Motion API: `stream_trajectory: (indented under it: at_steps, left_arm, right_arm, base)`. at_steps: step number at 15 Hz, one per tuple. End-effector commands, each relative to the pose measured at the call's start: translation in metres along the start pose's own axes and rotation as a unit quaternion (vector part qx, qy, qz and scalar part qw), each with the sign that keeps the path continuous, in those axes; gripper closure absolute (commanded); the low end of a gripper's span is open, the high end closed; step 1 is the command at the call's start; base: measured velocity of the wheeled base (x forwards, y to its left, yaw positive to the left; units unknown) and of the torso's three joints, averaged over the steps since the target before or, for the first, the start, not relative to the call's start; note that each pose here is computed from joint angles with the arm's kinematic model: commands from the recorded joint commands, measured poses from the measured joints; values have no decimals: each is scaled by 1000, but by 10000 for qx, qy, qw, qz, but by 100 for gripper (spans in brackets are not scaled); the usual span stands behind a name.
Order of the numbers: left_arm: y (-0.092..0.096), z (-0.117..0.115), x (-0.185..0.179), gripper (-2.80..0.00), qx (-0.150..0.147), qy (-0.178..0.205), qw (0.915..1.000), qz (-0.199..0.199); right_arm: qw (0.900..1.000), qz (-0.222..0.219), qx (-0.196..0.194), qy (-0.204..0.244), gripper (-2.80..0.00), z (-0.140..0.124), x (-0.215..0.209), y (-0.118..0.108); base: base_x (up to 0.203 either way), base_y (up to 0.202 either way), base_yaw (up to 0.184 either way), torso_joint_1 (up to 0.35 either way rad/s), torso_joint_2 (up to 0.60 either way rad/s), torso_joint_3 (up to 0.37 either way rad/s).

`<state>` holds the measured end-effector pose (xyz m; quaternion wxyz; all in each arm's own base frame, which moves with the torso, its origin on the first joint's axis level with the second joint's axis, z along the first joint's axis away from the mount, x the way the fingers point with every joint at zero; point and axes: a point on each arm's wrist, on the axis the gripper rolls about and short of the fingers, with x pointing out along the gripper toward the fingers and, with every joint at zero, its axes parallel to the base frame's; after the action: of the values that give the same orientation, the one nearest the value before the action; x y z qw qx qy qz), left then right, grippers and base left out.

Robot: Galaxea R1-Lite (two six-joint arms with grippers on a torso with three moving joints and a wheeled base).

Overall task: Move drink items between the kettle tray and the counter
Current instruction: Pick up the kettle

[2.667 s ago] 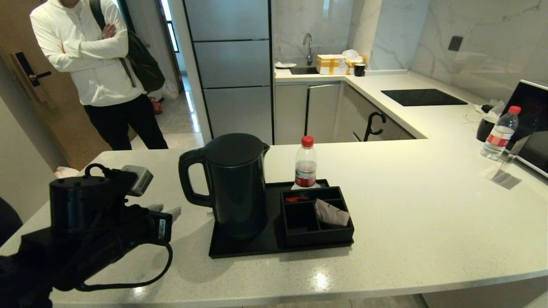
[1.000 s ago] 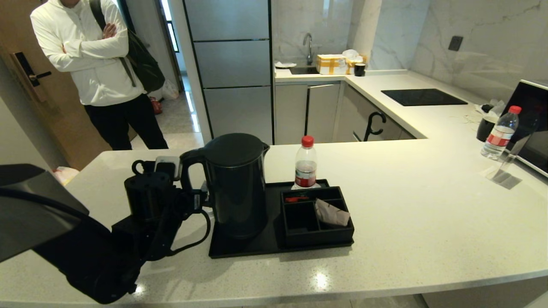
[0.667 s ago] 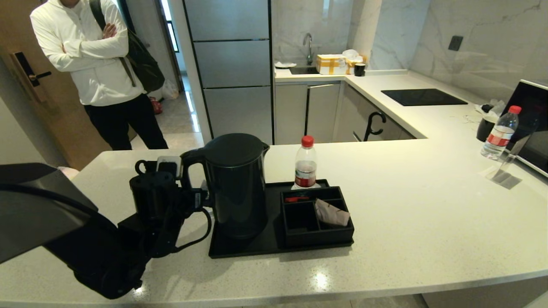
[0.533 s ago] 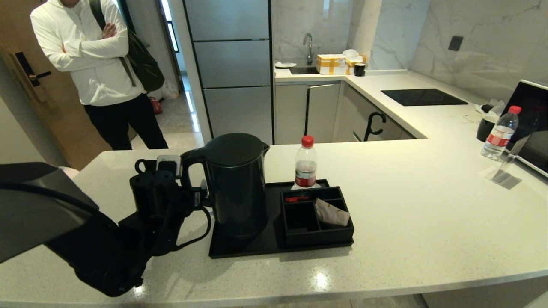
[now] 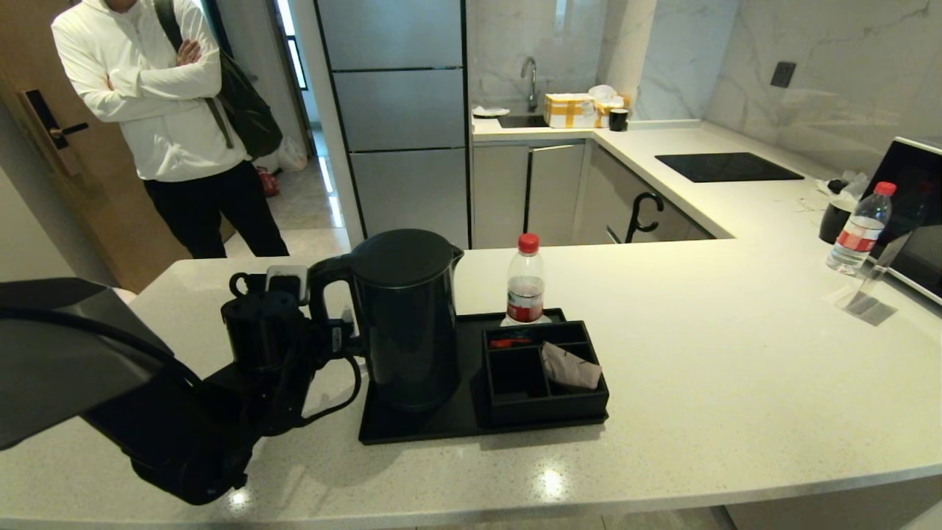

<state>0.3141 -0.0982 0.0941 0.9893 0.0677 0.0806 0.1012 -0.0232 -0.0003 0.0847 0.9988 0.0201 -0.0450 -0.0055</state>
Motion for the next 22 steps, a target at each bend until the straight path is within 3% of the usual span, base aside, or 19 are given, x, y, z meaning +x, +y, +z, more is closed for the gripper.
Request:
stream_trajectory:
  at_steps: [1, 2, 13, 19, 22]
  left_arm:
    - [0, 0, 0, -280, -6, -25, 10000, 18]
    - [0, 1, 0, 0, -13, -37, 10000, 11]
    - [-2, 10, -4, 0, -54, -179, 9998, -49]
    - [-14, 26, -12, 0, -169, -430, 9986, -245]
    - [-14, 35, -13, 0, -254, -557, 9980, -151]
  right_arm:
    - [9999, -3, -1, 142, 0, -8, 2, 0]
    - [9999, -3, -1, 142, 0, -8, 2, 0]
    - [9999, -4, -1, 150, 0, -9, 2, 0]
    - [9999, -4, -1, 148, 0, -9, 2, 0]
    - [9999, -4, -1, 145, 0, -8, 2, 0]
  base:
    - [0, 0, 0, 0, 0, 0]
    - [0, 0, 0, 0, 0, 0]
    - [0, 0, 0, 0, 0, 0]
    - [0, 0, 0, 0, 0, 0]
    - [0, 0, 0, 0, 0, 0]
